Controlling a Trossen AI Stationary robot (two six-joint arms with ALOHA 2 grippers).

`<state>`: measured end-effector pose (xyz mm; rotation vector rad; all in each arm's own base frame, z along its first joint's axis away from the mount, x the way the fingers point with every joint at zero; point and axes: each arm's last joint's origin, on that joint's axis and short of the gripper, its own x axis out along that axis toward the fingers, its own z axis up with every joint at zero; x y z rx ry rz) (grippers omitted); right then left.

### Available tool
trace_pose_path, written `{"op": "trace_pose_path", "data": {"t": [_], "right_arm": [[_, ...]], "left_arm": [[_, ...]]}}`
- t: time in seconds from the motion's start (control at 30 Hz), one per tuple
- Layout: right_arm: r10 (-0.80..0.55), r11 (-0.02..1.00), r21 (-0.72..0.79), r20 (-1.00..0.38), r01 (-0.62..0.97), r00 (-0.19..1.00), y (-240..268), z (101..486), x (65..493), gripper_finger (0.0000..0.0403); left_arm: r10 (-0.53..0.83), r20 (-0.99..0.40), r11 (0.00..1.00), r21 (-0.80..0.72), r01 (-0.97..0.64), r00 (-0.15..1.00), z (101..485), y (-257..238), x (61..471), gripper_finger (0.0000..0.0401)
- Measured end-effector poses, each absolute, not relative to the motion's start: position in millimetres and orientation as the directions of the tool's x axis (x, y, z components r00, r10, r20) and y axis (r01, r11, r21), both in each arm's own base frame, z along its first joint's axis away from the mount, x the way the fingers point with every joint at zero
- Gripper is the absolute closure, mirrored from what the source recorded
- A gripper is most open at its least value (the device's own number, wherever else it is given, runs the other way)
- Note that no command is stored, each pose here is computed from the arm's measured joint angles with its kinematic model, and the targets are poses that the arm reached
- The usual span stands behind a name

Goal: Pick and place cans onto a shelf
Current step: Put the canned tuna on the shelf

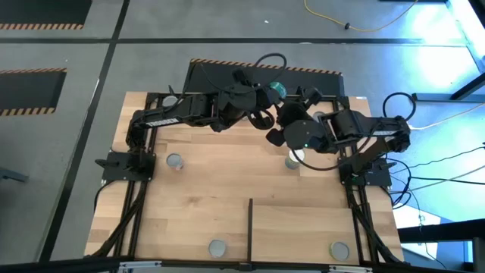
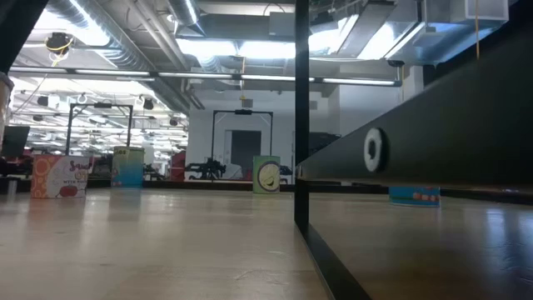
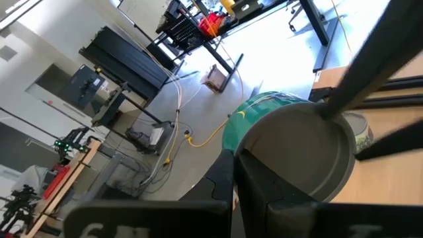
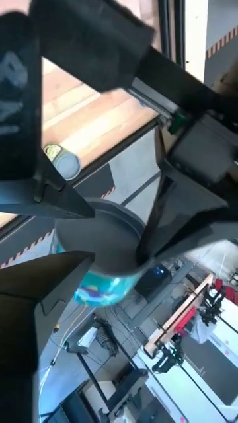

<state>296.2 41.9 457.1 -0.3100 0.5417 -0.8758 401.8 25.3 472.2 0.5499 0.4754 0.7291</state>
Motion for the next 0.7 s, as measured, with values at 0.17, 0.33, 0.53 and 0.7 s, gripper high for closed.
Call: {"op": "trace_pose_path", "data": {"t": [0.17, 0.33, 0.53, 0.7], "right_arm": [[-0.825, 0.561, -0.487, -0.263, 0.669, 0.501, 51, 459, 293, 0.0309], [-0.824, 0.565, -0.442, -0.261, 0.696, 0.503, 52, 459, 293, 0.0309], [-0.818, 0.575, -0.434, -0.279, 0.693, 0.503, 47, 459, 294, 0.0309], [-0.827, 0.562, -0.437, -0.279, 0.702, 0.488, 42, 458, 295, 0.0309]], "left_arm": [[0.736, -0.213, 0.609, 0.622, -0.492, 0.642, 472, 25, 401, 0.0401], [0.738, -0.212, 0.607, 0.622, -0.494, 0.641, 472, 25, 401, 0.0401], [0.727, -0.215, 0.618, 0.62, -0.484, 0.652, 472, 24, 402, 0.0401], [0.712, -0.216, 0.63, 0.616, -0.473, 0.669, 472, 20, 402, 0.0401]]}}
